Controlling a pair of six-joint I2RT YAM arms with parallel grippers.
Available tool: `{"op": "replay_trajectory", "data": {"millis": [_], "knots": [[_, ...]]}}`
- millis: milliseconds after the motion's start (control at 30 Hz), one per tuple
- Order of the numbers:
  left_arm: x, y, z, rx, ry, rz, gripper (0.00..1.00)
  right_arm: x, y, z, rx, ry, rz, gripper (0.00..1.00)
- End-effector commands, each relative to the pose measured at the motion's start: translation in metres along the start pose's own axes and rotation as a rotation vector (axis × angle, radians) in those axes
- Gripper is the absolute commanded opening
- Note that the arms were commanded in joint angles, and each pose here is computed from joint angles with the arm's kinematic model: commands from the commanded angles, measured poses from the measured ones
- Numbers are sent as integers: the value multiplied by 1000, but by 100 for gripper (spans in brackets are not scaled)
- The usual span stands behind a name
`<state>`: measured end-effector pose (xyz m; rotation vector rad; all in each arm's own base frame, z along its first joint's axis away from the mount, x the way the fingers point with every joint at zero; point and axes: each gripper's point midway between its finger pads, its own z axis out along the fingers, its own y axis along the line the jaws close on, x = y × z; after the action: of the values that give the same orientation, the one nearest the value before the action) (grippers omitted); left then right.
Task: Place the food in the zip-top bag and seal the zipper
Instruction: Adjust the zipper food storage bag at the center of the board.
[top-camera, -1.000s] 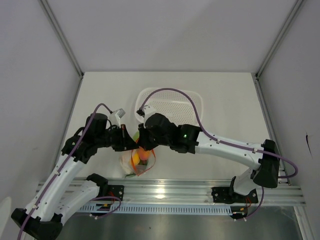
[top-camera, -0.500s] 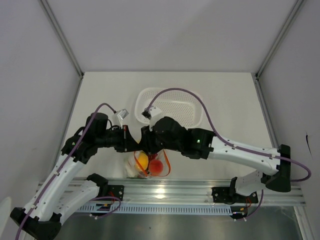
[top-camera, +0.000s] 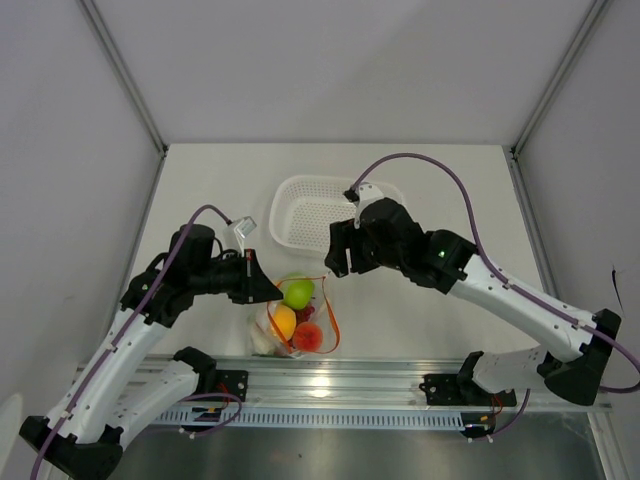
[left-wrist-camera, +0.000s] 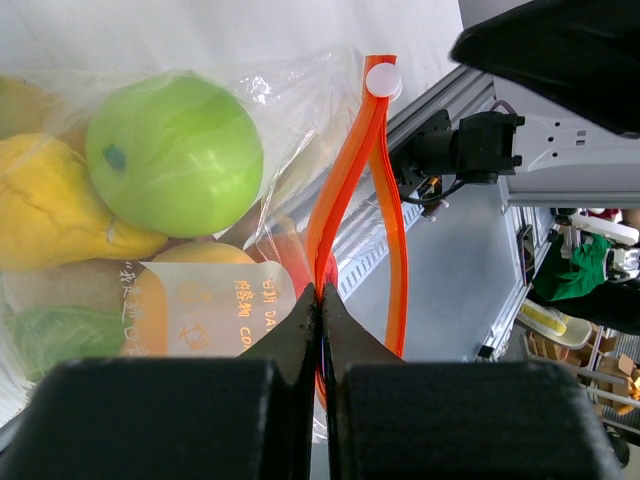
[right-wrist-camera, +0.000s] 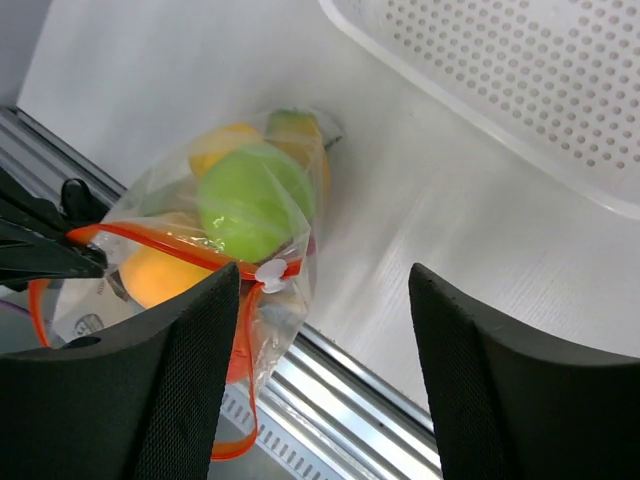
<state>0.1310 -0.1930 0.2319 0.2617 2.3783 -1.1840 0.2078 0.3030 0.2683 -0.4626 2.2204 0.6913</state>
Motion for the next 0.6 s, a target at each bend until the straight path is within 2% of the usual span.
{"op": "replay_trajectory", "data": {"millis": [0,67,167,200,300,567], "knots": [[-8,-14,-6,41,-27,54,1,6,-3,7,13,37,-1,71],[-8,-14,-6,39,-29,55,0,8,-5,12,30,56,39,73],[-8,-14,-7,39,-30,56,1,11,-22,20,81,105,193,70],[-8,-14,-7,39,-30,55,0,9,-17,21,34,124,288,69],[-7,-14,-7,39,-27,53,1,8,2,25,-71,143,415,69],[-6,-14,-6,48,-28,54,1,8,27,36,-150,159,532,67]]}}
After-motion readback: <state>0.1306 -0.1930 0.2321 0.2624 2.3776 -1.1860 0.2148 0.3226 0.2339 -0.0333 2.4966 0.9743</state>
